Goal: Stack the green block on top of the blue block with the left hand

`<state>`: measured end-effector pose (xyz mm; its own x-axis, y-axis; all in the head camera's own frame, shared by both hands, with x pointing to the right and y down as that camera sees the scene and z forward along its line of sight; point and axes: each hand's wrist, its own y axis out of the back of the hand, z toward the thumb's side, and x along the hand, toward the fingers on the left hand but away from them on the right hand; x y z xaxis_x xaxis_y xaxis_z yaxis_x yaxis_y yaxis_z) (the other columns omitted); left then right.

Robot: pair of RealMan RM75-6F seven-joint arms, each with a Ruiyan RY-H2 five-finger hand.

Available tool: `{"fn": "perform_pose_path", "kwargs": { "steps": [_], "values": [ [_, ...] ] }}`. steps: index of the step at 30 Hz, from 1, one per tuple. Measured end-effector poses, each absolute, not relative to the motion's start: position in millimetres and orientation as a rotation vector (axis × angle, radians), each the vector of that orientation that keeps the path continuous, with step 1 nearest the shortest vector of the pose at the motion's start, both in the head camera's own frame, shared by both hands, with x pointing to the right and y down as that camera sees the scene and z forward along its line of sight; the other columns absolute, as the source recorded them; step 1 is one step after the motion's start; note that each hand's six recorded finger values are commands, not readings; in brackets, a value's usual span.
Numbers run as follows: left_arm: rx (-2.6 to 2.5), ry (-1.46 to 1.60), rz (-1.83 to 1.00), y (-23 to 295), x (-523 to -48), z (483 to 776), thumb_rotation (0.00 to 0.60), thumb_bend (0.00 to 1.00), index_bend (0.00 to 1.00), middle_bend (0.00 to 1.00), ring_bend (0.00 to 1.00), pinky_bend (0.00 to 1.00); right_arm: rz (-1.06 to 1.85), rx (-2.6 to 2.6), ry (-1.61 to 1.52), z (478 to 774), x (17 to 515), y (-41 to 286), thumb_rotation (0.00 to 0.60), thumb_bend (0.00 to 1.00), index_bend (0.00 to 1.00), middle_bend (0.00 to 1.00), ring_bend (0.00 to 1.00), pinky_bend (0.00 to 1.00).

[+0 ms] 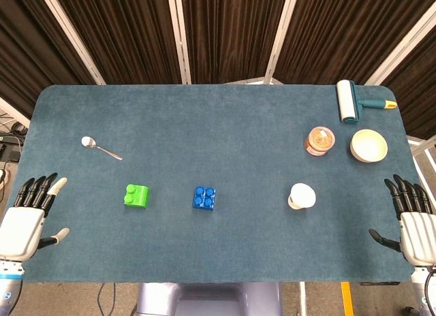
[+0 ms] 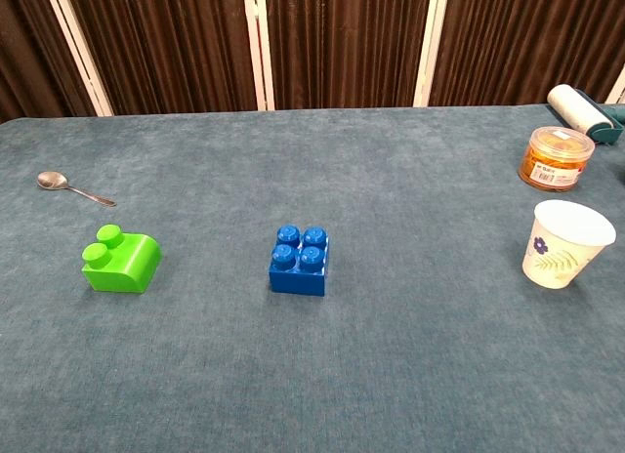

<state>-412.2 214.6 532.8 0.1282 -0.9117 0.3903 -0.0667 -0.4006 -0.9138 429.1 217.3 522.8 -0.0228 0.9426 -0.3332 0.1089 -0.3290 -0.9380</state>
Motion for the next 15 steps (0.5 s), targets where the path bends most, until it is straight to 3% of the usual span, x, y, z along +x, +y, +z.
{"fn": "perform_pose_path", "kwargs": {
  "steps": [9,15],
  "values": [
    [-1.635,0.968,-1.383,216,-415,538,0.600,0.00,0.00,0.00,0.00,0.00,1.445,-1.518,-1.140,523,430,218,0.600,0.00,0.00,0.00,0.00,0.00],
    [-1.669,0.933,-1.418,211,-414,556,0.600,0.00,0.00,0.00,0.00,0.00,1.433,-1.525,-1.161,519,428,216,0.600,0.00,0.00,0.00,0.00,0.00]
  ]
}}
